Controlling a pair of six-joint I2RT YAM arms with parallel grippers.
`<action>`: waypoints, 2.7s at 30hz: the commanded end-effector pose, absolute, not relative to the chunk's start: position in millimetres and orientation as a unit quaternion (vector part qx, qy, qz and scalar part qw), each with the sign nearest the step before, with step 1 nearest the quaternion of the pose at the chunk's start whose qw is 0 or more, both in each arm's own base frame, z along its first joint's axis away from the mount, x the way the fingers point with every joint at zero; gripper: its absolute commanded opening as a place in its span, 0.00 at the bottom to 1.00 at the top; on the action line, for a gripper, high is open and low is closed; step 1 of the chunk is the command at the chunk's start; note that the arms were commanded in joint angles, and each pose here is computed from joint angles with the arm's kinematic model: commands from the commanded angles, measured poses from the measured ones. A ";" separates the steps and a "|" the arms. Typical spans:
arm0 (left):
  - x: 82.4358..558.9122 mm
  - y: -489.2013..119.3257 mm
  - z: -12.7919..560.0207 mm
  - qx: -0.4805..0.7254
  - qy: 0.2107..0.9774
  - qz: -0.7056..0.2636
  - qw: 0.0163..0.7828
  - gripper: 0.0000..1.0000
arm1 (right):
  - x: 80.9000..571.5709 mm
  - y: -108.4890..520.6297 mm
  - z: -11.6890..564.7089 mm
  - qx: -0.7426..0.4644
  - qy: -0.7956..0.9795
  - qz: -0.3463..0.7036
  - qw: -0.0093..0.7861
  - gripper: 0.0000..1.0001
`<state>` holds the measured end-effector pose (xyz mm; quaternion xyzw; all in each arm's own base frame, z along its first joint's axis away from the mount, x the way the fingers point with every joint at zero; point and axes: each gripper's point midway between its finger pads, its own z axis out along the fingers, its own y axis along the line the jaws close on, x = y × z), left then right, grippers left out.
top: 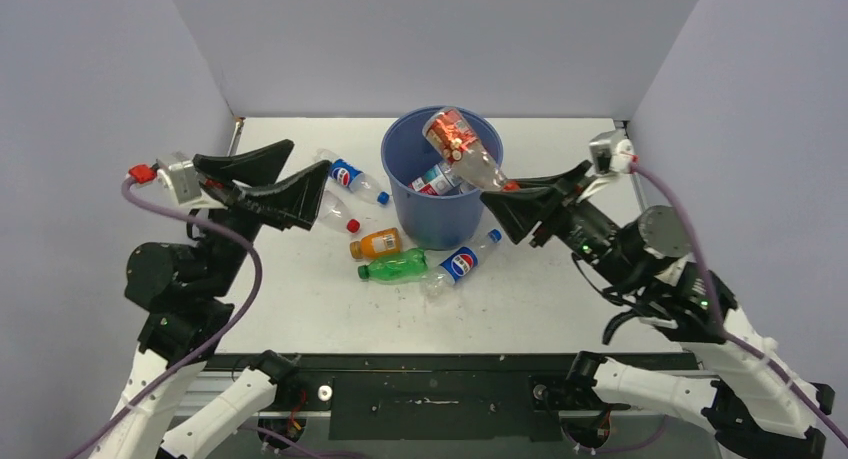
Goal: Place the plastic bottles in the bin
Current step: Place the plastic bottle in the trash bin.
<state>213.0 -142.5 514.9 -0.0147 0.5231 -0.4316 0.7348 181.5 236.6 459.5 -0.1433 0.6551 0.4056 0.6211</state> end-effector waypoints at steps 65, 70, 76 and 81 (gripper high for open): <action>98.0 -333.7 406.1 0.291 0.518 -0.559 0.578 0.15 | 122.9 211.6 511.3 -0.167 0.533 0.521 0.645 0.90; 100.6 -331.4 401.3 0.272 0.535 -0.563 0.569 0.11 | 125.4 245.0 492.2 -0.210 0.552 0.531 0.608 0.90; 100.8 -327.8 397.8 0.272 0.537 -0.559 0.570 0.10 | 132.4 265.2 483.3 -0.220 0.560 0.536 0.592 0.91; 100.3 -327.9 395.2 0.276 0.539 -0.557 0.569 0.09 | 141.6 279.1 473.5 -0.220 0.581 0.531 0.576 0.98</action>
